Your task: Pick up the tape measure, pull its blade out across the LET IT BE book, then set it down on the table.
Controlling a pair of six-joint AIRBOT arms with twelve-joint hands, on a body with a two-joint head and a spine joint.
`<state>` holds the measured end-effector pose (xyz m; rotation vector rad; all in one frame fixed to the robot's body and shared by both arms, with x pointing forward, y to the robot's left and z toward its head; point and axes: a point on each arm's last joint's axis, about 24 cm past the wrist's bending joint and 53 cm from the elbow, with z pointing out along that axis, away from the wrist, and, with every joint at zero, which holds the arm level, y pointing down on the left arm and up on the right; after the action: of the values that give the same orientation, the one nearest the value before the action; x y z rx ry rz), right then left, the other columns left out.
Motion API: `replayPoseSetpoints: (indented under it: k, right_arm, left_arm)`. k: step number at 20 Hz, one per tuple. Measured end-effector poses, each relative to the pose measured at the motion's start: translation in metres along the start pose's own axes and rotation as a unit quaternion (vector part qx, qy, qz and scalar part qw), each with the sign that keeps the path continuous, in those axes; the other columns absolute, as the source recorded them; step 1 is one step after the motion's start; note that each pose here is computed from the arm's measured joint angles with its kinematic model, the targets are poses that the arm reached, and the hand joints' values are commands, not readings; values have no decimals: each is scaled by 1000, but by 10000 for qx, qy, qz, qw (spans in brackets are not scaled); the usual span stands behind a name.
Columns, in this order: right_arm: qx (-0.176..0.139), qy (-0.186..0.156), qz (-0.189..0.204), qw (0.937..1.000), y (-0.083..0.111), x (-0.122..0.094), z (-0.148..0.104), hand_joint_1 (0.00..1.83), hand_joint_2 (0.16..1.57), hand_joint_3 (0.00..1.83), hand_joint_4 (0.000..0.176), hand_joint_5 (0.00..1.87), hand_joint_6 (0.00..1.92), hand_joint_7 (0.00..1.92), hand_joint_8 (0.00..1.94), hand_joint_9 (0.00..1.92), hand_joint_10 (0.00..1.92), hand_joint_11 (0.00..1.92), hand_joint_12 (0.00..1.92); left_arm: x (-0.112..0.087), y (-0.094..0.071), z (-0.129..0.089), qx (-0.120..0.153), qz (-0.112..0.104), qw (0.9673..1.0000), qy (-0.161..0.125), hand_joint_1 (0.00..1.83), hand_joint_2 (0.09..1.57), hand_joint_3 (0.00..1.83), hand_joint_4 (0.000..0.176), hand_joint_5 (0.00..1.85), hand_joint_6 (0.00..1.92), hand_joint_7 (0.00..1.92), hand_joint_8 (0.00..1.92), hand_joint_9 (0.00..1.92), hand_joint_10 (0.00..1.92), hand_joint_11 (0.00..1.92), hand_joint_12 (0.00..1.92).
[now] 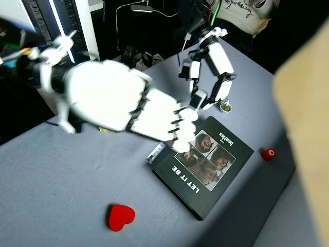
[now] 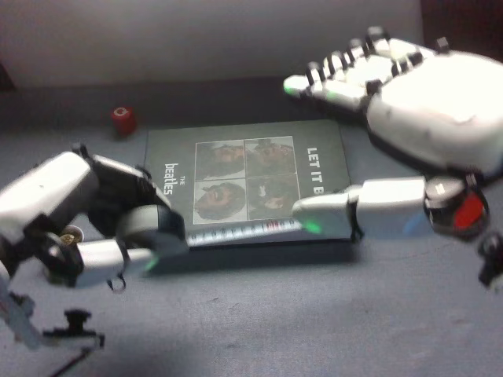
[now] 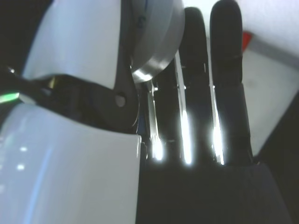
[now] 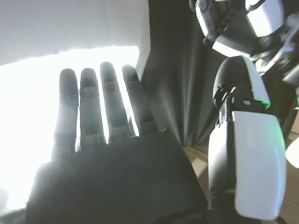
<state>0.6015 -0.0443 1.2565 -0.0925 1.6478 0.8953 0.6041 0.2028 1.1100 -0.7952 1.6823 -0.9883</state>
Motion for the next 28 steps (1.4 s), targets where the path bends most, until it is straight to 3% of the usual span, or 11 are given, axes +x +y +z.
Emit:
replayPoseSetpoints:
  k: [2, 3, 4, 5, 7, 10, 12, 15, 21, 28]
  right_arm:
    - [-29, 95, -78, 9999, -8, -1, 17, 612, 1002, 0, 0, 127, 1, 176, 1, 129, 3, 0, 554]
    - [-13, 102, -155, 9998, -12, 0, 25, 612, 1002, 0, 0, 127, 1, 176, 1, 129, 3, 0, 554]
    - [9, 105, -178, 9998, -16, 2, 40, 879, 1053, 4, 0, 320, 19, 329, 9, 320, 24, 0, 1019]
    - [3, 94, -182, 9998, -16, 1, 43, 879, 1053, 4, 0, 320, 19, 329, 9, 320, 24, 0, 1019]
    - [-3, 140, -141, 9998, -17, 2, 50, 924, 1088, 4, 0, 476, 28, 517, 17, 484, 39, 79, 1150]
    - [63, 198, 48, 9998, -17, 1, 63, 953, 1102, 1, 0, 623, 32, 685, 20, 654, 52, 233, 1169]
    - [74, 297, 150, 9994, -8, 9, 69, 966, 1105, 1, 0, 655, 38, 708, 23, 677, 55, 271, 1182]
    - [37, 276, 166, 9995, 0, 14, 76, 990, 1115, 4, 0, 695, 46, 737, 27, 703, 59, 307, 1195]
    - [319, -24, 172, 9993, -16, 2, 90, 990, 1116, 0, 0, 731, 30, 777, 18, 732, 46, 312, 1194]
    - [521, -96, 244, 9983, -21, 4, 92, 1002, 1119, 0, 0, 760, 32, 807, 20, 760, 48, 349, 1205]
  left_arm:
    - [-12, -7, 12, 189, 256, 9995, 18, 1388, 1061, 0, 0, 1080, 698, 1178, 688, 931, 1124, 826, 915]
    - [-17, -8, 17, 263, 266, 9993, 37, 1388, 1061, 0, 0, 1080, 698, 1178, 688, 931, 1124, 826, 915]
    - [-20, -7, 25, 329, 203, 9992, 30, 1388, 1061, 0, 0, 1078, 701, 1180, 684, 932, 1123, 828, 919]
    - [-19, -6, 26, 324, 201, 9993, 44, 1388, 1061, 0, 0, 1078, 701, 1180, 684, 932, 1123, 828, 919]
    - [-17, -4, 27, 293, 212, 9993, 88, 1389, 1062, 0, 0, 1062, 713, 1188, 675, 936, 1121, 823, 917]
    - [-20, -12, 31, 393, 187, 9990, 61, 1389, 1062, 0, 0, 1061, 725, 1185, 674, 937, 1120, 823, 917]
    - [-21, -24, 38, 491, 149, 9987, 67, 1389, 1062, 0, 0, 1061, 730, 1184, 675, 939, 1113, 824, 917]
    - [-16, -35, 42, 601, 267, 9977, 190, 1388, 1065, 0, 0, 1042, 748, 1177, 691, 940, 1120, 829, 921]
    - [-34, -41, 48, 636, 430, 9969, 143, 1388, 1065, 0, 0, 1047, 755, 1160, 711, 948, 1107, 842, 888]
    - [-51, -46, 50, 684, 592, 9959, 55, 1387, 1069, 0, 0, 1034, 772, 1146, 736, 948, 1112, 835, 894]
